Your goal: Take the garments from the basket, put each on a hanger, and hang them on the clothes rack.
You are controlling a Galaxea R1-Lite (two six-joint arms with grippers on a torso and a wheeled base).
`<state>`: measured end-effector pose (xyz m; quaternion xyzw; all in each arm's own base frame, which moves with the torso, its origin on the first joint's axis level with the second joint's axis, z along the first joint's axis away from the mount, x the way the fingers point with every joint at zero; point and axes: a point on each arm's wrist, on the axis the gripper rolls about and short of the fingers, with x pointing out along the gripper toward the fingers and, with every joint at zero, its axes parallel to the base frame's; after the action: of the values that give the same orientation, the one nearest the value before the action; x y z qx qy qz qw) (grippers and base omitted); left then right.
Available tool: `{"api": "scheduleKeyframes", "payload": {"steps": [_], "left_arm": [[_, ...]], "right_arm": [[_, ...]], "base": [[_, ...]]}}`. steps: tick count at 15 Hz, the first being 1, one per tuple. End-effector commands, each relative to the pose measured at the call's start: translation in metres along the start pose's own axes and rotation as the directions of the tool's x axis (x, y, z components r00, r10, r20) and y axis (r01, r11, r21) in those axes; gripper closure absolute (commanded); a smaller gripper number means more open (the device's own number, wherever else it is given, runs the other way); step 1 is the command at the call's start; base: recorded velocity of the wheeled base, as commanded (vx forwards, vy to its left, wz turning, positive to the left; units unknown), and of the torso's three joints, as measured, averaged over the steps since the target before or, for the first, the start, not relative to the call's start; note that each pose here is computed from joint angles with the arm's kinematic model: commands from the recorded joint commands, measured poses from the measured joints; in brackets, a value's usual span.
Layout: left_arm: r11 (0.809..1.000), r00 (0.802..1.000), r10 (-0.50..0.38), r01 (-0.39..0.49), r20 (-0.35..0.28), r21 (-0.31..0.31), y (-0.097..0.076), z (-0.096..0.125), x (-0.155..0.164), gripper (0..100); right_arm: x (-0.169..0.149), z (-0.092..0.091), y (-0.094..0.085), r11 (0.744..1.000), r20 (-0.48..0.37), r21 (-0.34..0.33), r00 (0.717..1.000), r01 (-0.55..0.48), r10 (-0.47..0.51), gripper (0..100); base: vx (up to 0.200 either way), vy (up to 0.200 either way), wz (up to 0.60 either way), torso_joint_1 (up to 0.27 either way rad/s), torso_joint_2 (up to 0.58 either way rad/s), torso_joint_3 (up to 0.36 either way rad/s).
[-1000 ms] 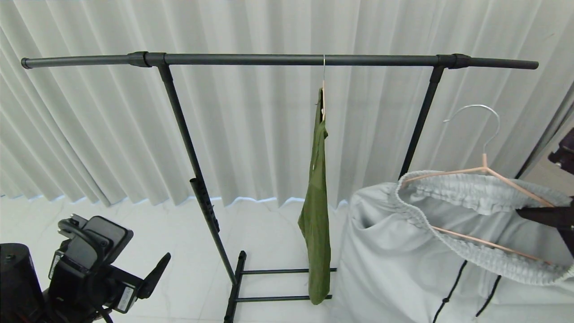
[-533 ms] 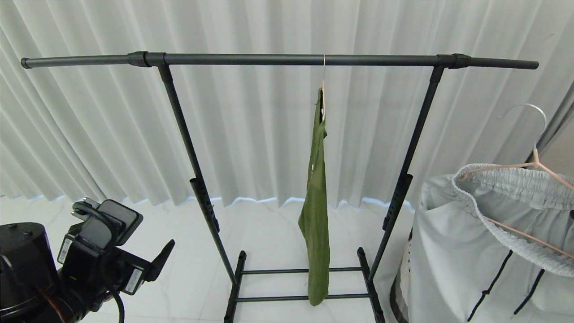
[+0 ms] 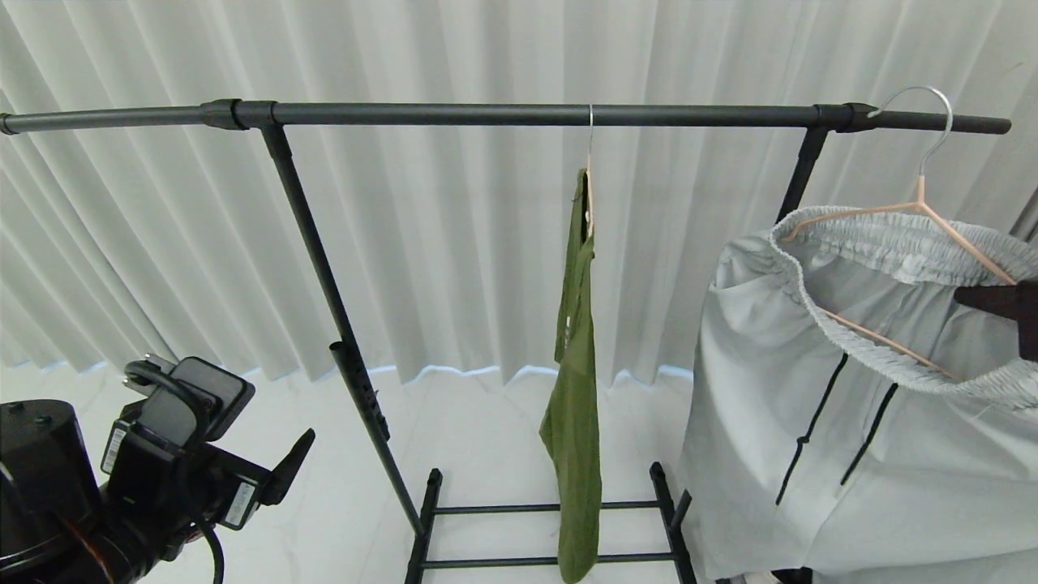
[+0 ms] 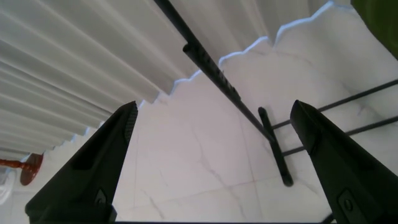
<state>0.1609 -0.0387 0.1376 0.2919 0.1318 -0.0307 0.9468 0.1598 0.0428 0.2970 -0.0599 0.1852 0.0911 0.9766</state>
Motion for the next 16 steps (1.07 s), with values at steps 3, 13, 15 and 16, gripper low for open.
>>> {"api": "scheduleKeyframes", "payload": {"steps": [3,13,15,16], "left_arm": [[1.0,1.0,0.004,-0.004,0.005,-0.002,0.001,0.0,-0.001,0],[1.0,1.0,-0.01,0.01,0.011,0.006,-0.002,0.0,-0.002,0],[1.0,1.0,-0.014,0.014,0.015,0.007,-0.002,0.001,-0.003,0],[1.0,1.0,-0.014,0.014,0.019,0.007,-0.002,0.001,-0.003,0]], "right_arm": [[0.016,0.009,0.005,1.0,0.006,-0.007,1.0,-0.018,0.018,100],[0.085,0.022,0.008,1.0,-0.012,0.001,1.0,-0.001,0.001,100],[0.098,0.023,0.004,1.0,-0.029,0.006,0.999,0.014,-0.014,100],[0.102,0.023,0.004,1.0,-0.035,0.006,0.999,0.017,-0.017,100]], "base": [[0.2,0.0,0.0,0.002,0.0,0.004],[0.08,0.0,0.0,0.0,0.0,0.002],[0.0,0.0,0.0,0.0,0.0,0.0],[0.0,0.0,0.0,0.0,0.0,0.0]]}}
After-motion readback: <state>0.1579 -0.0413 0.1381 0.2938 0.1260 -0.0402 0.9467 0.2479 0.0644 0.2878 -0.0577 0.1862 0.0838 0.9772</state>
